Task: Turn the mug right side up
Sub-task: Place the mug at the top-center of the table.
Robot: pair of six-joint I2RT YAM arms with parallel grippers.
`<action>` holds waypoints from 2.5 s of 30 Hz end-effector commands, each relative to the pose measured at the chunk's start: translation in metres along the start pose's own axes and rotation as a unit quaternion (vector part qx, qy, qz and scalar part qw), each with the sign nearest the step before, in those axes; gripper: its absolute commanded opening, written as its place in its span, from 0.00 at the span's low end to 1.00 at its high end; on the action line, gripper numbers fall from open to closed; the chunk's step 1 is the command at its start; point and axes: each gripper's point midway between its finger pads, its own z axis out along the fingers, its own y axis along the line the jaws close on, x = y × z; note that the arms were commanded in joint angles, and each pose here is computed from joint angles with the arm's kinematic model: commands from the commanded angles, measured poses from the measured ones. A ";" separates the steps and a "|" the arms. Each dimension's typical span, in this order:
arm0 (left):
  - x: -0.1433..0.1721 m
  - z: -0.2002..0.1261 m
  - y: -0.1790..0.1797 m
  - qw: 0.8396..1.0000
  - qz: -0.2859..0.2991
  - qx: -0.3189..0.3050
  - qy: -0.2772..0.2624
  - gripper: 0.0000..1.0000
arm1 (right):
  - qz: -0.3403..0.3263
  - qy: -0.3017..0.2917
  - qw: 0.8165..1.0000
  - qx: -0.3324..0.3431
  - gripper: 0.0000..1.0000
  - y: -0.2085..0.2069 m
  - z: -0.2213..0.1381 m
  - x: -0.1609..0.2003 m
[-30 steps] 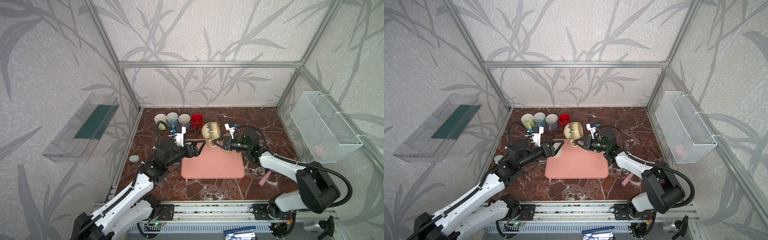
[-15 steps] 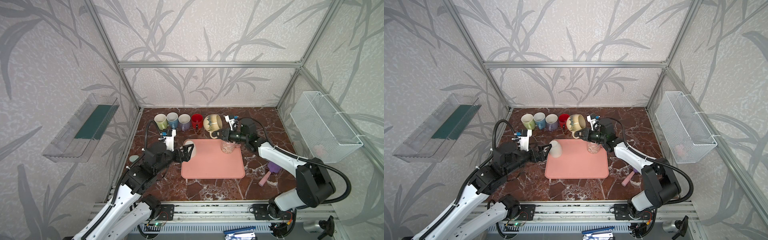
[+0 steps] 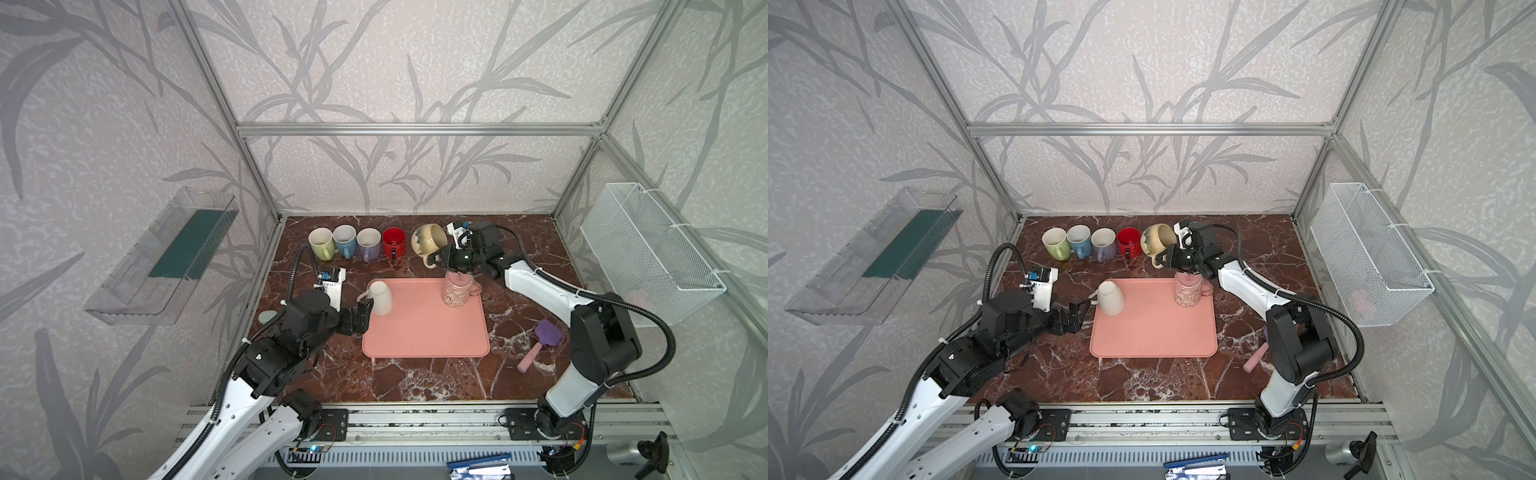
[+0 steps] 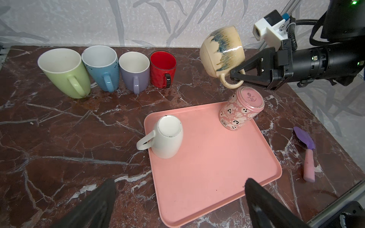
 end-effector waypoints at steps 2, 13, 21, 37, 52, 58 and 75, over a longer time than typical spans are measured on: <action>0.005 -0.001 0.012 1.000 0.014 -0.028 -0.001 0.99 | -0.056 -0.039 0.998 -0.012 0.00 0.020 -0.001 -0.038; 0.009 -0.001 0.023 0.998 0.022 -0.057 0.004 0.99 | -0.074 -0.029 0.996 0.046 0.00 -0.003 0.028 -0.062; 0.010 -0.001 0.027 0.997 0.029 -0.067 0.005 0.99 | -0.081 -0.016 0.992 0.095 0.00 -0.024 0.042 -0.068; 0.012 0.001 0.031 0.996 0.036 -0.080 0.013 0.99 | -0.133 0.010 0.971 0.197 0.00 -0.052 0.055 -0.069; 0.012 0.001 0.033 0.996 0.038 -0.084 0.014 0.99 | -0.183 0.037 0.942 0.278 0.00 -0.066 0.067 -0.065; 0.012 0.000 0.032 0.996 0.037 -0.082 0.012 0.99 | -0.197 0.046 0.935 0.291 0.00 -0.066 0.076 -0.065; 0.013 0.000 0.032 0.996 0.037 -0.081 0.013 0.99 | -0.193 0.067 0.930 0.307 0.00 -0.079 0.102 -0.065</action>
